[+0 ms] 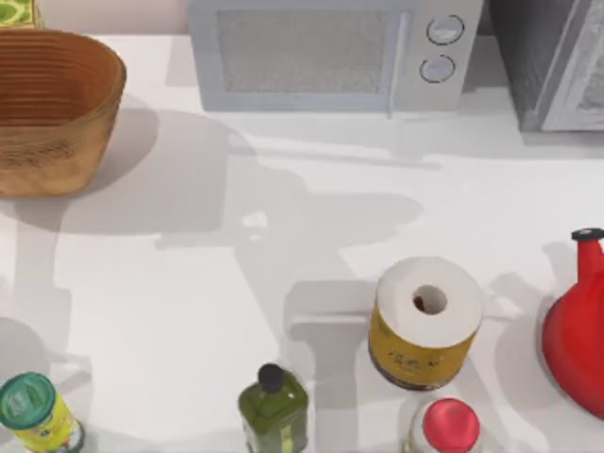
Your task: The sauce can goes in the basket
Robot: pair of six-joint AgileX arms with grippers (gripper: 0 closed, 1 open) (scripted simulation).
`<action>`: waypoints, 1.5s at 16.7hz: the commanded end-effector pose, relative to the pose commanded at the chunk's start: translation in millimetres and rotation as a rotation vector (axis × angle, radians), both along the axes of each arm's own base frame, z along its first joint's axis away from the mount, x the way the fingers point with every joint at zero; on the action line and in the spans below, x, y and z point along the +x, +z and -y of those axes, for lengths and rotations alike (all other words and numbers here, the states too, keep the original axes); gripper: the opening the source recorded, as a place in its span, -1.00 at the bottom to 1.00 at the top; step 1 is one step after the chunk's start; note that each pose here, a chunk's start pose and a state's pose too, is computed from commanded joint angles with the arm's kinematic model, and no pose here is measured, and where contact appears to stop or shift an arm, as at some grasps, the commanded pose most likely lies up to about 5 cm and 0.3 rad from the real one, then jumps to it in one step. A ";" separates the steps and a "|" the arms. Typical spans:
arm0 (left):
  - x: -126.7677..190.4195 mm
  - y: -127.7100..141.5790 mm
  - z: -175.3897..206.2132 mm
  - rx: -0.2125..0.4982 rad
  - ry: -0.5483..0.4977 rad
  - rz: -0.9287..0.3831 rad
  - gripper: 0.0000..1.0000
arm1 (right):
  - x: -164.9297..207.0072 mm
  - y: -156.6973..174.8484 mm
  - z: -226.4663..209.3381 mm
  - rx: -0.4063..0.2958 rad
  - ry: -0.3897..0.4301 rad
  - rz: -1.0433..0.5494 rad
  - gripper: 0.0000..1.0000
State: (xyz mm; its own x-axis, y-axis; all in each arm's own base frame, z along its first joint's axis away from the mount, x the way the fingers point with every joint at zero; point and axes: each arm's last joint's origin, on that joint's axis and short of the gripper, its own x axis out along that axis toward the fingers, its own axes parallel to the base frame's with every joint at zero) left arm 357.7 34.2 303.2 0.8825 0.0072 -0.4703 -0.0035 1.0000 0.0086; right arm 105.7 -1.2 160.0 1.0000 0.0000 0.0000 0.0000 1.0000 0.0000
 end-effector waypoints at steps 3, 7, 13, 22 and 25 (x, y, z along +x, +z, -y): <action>18.1 -16.7 -0.8 -0.001 0.002 -0.001 -1.00 | 0.0 0.0 0.0 0.000 0.000 0.000 1.00; 35.0 -35.0 -1.3 -0.002 0.004 0.002 -1.00 | 0.0 0.0 0.0 0.000 0.000 0.000 1.00; 35.0 -35.0 -1.3 -0.002 0.004 0.002 -0.55 | 0.0 0.0 0.0 0.000 0.000 0.000 1.00; 35.0 -35.0 -1.3 -0.002 0.004 0.002 0.81 | 0.0 0.0 0.0 0.000 0.000 0.000 1.00; 35.0 -35.0 -1.3 -0.002 0.004 0.002 1.00 | 0.0 0.0 0.0 0.000 0.000 0.000 1.00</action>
